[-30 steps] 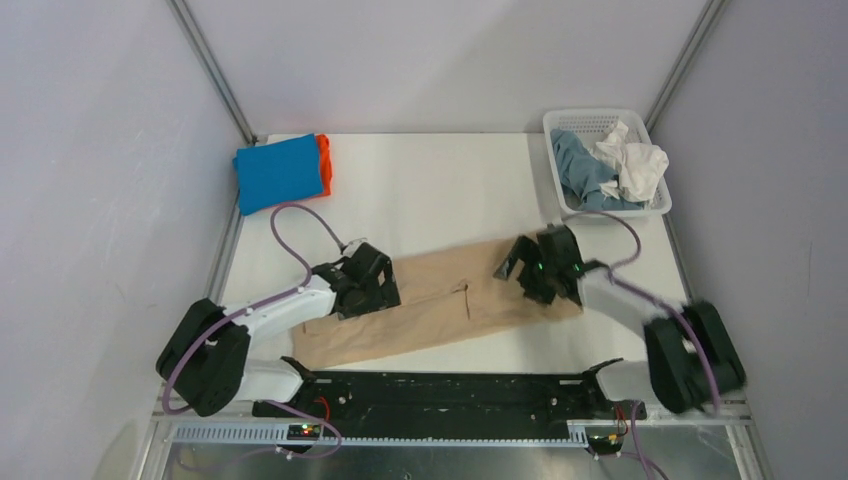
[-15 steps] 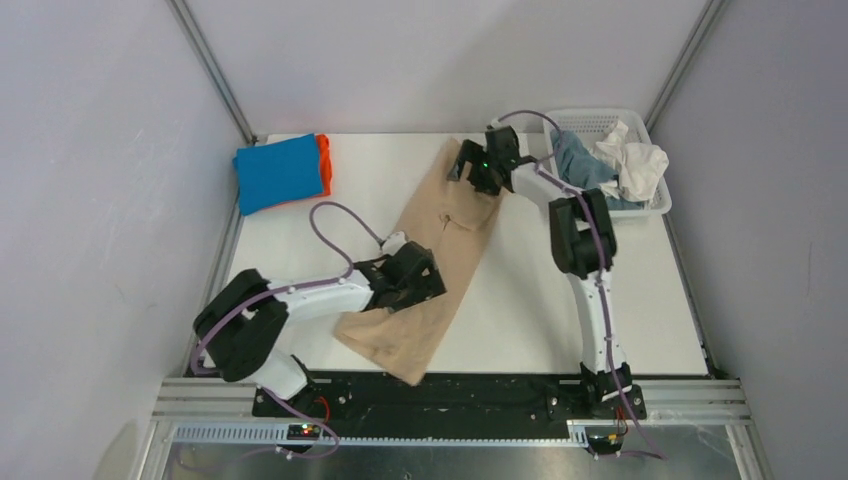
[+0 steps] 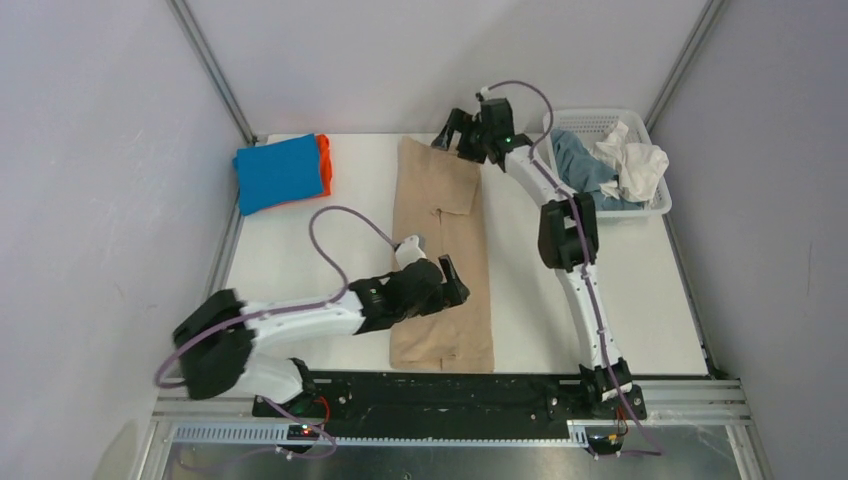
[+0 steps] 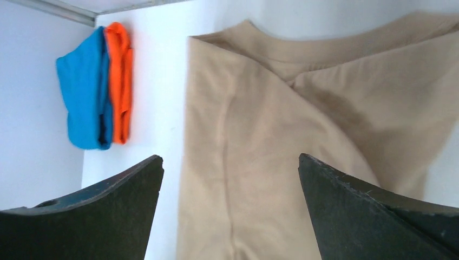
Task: Fold and stack the t-shirts
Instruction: Rotate the tshirt 90 degrees, then grab the bottom of the folded rectangular tshirt with both arms, then fold the folded rectangular tshirt in 1/3 of the way
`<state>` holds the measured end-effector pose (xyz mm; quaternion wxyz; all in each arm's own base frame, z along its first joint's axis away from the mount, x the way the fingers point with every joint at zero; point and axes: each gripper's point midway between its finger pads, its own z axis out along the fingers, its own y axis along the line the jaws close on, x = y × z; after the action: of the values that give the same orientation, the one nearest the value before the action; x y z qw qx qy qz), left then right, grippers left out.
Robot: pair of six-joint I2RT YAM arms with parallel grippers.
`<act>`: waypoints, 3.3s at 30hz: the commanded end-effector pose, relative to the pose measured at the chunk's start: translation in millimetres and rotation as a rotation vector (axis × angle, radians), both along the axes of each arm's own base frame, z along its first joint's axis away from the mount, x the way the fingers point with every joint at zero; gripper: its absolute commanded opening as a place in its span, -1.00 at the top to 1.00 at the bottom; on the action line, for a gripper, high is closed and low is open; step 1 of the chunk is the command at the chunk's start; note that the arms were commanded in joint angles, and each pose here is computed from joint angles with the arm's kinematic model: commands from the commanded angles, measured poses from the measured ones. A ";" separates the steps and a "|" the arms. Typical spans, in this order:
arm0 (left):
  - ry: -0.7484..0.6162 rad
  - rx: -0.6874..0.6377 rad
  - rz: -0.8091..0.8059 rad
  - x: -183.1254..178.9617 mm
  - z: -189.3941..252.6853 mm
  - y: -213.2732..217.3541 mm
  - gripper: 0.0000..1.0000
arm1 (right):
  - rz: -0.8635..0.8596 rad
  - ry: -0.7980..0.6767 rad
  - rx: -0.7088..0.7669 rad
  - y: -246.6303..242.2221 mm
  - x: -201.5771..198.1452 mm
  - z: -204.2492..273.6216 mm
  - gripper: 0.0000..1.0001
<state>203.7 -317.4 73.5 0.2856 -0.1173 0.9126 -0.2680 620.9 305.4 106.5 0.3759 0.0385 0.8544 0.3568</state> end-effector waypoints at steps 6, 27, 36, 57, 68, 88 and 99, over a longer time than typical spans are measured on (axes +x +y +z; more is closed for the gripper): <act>-0.215 0.129 -0.023 -10.8 51.5 71.2 -0.99 | 0.040 -0.327 -0.177 -56.5 -120.2 227.4 -0.99; 0.138 0.205 -0.210 -106.5 -53.0 115.5 -0.46 | 0.220 0.255 -0.216 -76.2 -501.1 -16.1 -0.88; 0.192 0.243 -0.224 -120.6 -68.6 115.1 0.57 | 0.139 0.354 -0.272 -75.9 -529.4 -66.0 -0.40; 0.148 0.073 -0.305 -143.2 -41.1 101.8 1.00 | 0.143 0.352 -0.291 -79.8 -583.5 -70.8 1.00; -0.069 0.107 -0.147 -53.5 22.1 91.6 1.00 | 0.163 0.130 -0.126 -52.5 -499.5 -9.9 1.00; -0.114 0.297 0.027 134.0 59.8 99.8 0.99 | 0.021 -0.068 -0.081 -49.2 -299.7 47.9 1.00; -0.029 0.304 -0.003 183.8 26.1 106.1 0.79 | -0.012 -0.036 -0.082 -51.3 -242.2 25.4 1.00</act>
<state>368.2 -203.4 95.2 0.3081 -0.0905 0.9405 -0.1115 352.6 247.2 113.1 0.3625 0.0320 0.8814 0.3012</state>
